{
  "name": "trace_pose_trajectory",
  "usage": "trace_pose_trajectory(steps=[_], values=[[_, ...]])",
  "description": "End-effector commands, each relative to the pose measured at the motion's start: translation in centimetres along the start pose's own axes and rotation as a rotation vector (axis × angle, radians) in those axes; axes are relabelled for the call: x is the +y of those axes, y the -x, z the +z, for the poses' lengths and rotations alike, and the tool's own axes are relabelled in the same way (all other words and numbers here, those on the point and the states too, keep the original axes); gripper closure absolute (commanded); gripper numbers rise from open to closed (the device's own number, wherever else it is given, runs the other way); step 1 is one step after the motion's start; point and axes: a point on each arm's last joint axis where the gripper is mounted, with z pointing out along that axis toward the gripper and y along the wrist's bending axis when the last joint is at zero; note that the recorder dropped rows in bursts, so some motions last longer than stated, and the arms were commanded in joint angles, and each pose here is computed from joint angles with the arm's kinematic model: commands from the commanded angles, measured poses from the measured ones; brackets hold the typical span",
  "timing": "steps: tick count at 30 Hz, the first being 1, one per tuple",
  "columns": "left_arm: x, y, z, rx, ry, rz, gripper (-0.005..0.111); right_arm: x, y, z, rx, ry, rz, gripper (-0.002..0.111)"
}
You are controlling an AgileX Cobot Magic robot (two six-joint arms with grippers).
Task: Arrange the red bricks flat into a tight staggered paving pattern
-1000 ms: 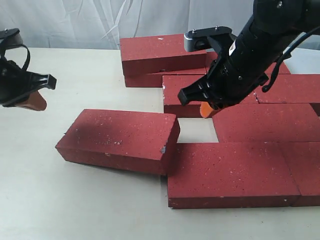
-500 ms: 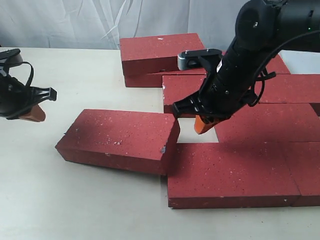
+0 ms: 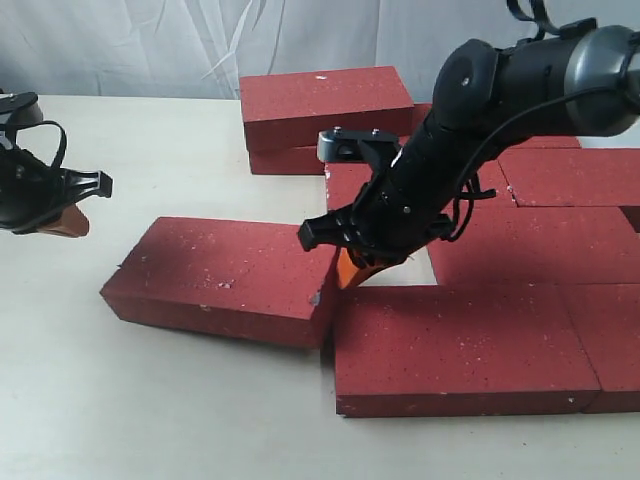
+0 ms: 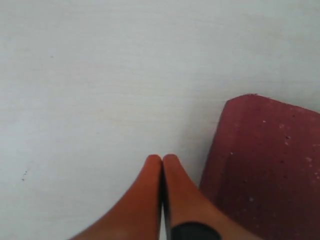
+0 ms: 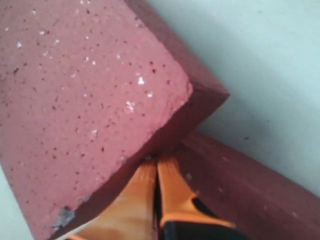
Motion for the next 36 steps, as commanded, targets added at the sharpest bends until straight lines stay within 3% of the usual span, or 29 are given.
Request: trace_pose_trajectory(steps=[1,7,13,19,23,27,36], values=[[0.2,0.0,0.0,-0.006,0.007,0.004,0.107,1.5,0.5,1.8,-0.061,0.001,-0.044,0.109],[0.2,0.0,0.0,-0.006,0.007,0.004,0.107,3.1,0.9,2.5,-0.149,-0.019,-0.095,0.109],[0.3,0.3,-0.1,-0.038,0.021,0.01,0.107,3.2,0.6,2.6,-0.115,-0.012,-0.1,0.109],[1.1,1.0,-0.2,-0.104,0.087,0.076,0.107,6.7,-0.7,2.0,-0.092,0.027,-0.31,0.109],[2.9,1.3,-0.6,-0.13,0.11,0.005,0.107,9.4,-2.2,3.8,-0.037,0.038,-0.396,0.109],[4.0,1.4,-0.9,-0.13,0.118,-0.05,0.107,10.2,-2.8,4.9,-0.01,0.038,-0.427,0.109],[3.9,1.4,-0.9,-0.137,0.102,-0.084,0.107,10.9,-3.0,4.3,0.081,0.057,-0.432,0.109]])
